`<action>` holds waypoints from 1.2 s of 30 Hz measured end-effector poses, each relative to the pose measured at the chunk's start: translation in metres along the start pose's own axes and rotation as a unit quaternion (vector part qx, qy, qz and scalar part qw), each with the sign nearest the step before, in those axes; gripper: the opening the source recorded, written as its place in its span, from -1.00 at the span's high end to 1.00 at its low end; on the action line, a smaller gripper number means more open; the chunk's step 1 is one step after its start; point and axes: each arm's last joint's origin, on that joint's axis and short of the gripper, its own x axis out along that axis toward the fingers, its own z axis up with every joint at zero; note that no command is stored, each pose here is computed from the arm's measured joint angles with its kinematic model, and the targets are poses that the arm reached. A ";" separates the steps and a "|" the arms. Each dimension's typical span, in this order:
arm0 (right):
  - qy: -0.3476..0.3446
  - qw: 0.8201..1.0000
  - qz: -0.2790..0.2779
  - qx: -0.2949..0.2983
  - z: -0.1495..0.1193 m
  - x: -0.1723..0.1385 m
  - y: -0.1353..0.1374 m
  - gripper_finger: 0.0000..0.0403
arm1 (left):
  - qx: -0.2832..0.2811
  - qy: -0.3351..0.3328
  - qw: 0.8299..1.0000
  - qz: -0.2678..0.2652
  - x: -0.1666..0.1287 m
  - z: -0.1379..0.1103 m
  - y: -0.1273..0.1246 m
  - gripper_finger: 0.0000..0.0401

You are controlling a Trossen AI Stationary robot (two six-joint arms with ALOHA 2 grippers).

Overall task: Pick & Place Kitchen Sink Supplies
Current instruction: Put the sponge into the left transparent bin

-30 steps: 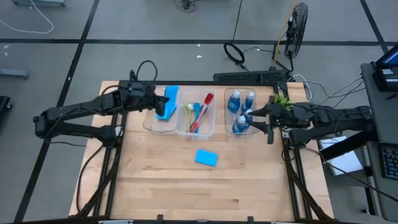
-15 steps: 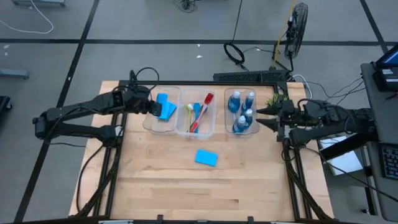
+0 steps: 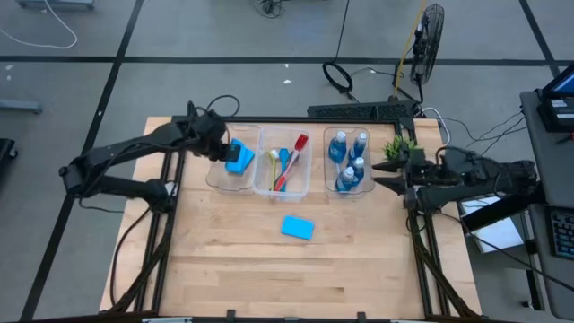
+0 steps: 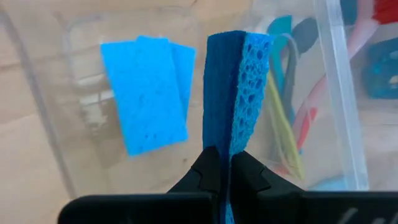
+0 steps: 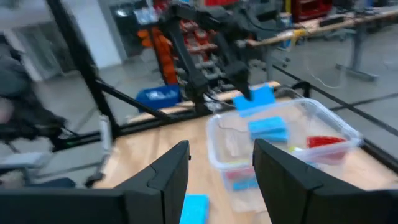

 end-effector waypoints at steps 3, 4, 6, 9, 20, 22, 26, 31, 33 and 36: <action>-0.016 1.000 0.014 0.013 -0.001 -0.007 -0.001 0.18 | 0.003 0.006 1.000 -0.014 0.008 0.011 0.005 0.96; -0.020 1.000 0.015 0.015 -0.001 -0.010 -0.002 0.18 | 0.003 0.011 1.000 -0.019 0.010 0.013 0.007 0.96; -0.030 0.999 0.018 0.017 0.000 -0.014 -0.003 0.17 | -0.001 0.018 0.999 -0.026 0.013 0.019 0.011 0.96; -0.042 0.999 0.021 0.017 0.001 -0.020 -0.003 0.18 | -0.009 0.035 0.999 -0.017 0.017 0.023 0.020 0.96; -0.047 0.999 0.021 0.006 0.001 -0.023 -0.004 0.18 | -0.038 0.049 0.998 -0.027 0.029 0.024 0.042 0.96; -0.047 0.999 0.021 0.005 0.001 -0.023 -0.004 0.18 | -0.048 0.046 0.997 -0.045 0.035 0.022 0.047 0.96; -0.047 0.999 0.021 0.004 0.001 -0.023 -0.004 0.18 | -0.066 0.030 0.993 -0.089 0.046 0.020 0.055 0.96; -0.048 0.999 0.020 0.007 0.001 -0.023 -0.004 0.18 | -0.090 0.025 0.992 -0.086 0.054 0.015 0.066 0.96; -0.048 0.999 0.020 0.007 0.001 -0.023 -0.004 0.18 | -0.088 0.025 0.992 -0.084 0.055 0.014 0.068 0.96; -0.048 0.999 0.020 0.007 0.001 -0.023 -0.004 0.18 | -0.085 0.020 0.993 -0.085 0.055 0.015 0.068 0.96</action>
